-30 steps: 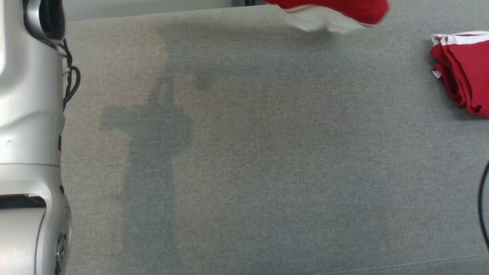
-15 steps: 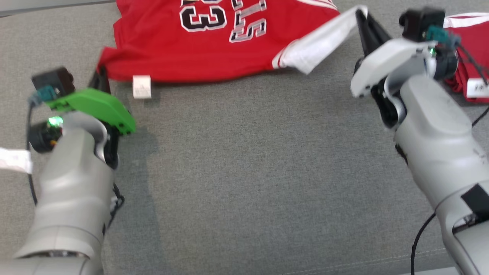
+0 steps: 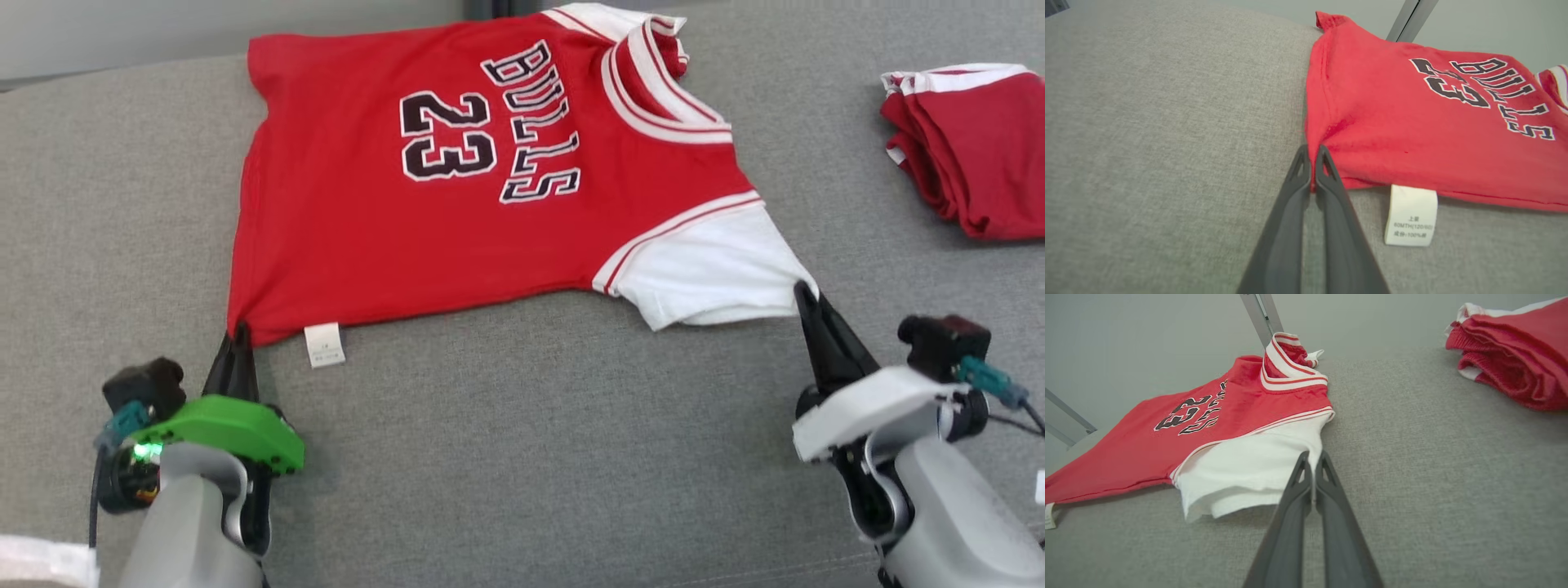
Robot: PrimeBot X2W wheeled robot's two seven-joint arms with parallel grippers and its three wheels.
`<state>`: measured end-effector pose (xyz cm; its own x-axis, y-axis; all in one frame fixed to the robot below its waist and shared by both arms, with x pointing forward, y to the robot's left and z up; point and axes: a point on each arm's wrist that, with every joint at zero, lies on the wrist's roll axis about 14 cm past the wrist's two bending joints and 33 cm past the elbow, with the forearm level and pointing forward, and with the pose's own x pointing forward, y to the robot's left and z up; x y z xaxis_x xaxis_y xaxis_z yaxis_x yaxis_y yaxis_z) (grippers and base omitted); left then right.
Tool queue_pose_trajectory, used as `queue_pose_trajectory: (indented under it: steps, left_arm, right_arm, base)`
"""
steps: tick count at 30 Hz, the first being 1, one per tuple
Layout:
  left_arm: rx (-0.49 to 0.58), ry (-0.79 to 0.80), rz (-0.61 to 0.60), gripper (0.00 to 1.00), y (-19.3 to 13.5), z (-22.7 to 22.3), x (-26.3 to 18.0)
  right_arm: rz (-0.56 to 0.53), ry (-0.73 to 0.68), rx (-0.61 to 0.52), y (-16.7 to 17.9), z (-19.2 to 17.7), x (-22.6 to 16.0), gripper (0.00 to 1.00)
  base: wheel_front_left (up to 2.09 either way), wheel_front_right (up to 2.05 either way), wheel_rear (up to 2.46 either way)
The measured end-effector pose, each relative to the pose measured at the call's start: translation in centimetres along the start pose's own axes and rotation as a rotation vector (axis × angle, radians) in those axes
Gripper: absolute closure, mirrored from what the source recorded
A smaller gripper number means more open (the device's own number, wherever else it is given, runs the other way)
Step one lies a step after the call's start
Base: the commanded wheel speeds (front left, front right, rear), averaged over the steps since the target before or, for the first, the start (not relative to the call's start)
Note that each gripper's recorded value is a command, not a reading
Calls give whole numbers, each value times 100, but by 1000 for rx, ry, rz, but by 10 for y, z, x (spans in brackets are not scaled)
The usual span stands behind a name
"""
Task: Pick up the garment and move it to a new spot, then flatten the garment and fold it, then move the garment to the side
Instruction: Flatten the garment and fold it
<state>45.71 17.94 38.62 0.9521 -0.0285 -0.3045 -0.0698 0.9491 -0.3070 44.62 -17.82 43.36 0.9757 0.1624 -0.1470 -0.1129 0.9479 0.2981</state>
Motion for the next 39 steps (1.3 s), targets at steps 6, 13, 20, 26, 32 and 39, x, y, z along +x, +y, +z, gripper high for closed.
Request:
queue_pose_trajectory:
  steps: [6, 13, 20, 26, 32, 39]
  left_arm:
    - [31, -22, 25, 100, 13, -5, -43]
    - [46, 23, 32, 100, 11, 1, -83]
    - [63, 98, 6, 100, -6, 14, -112]
    - [50, 213, -3, 100, -11, 7, -113]
    - [42, 291, -16, 100, -9, 8, -87]
    - [32, 376, -35, 100, -4, 2, -45]
  right_arm:
    - [-35, 19, 25, 0, -8, -60, 100]
    - [-54, 87, 45, 20, -3, -107, 100]
    - [-72, 118, 36, 27, 12, -126, 100]
    - [-75, 152, 41, 25, 9, -114, 100]
    - [-68, 153, 32, 17, 13, -80, 100]
    - [-26, 152, 29, 11, 19, -18, 100]
  base:
    - [0, 0, 0]
    - [0, 0, 0]
    - [0, 0, 0]
    - [0, 0, 0]
    - [0, 0, 0]
    - [0, 0, 0]
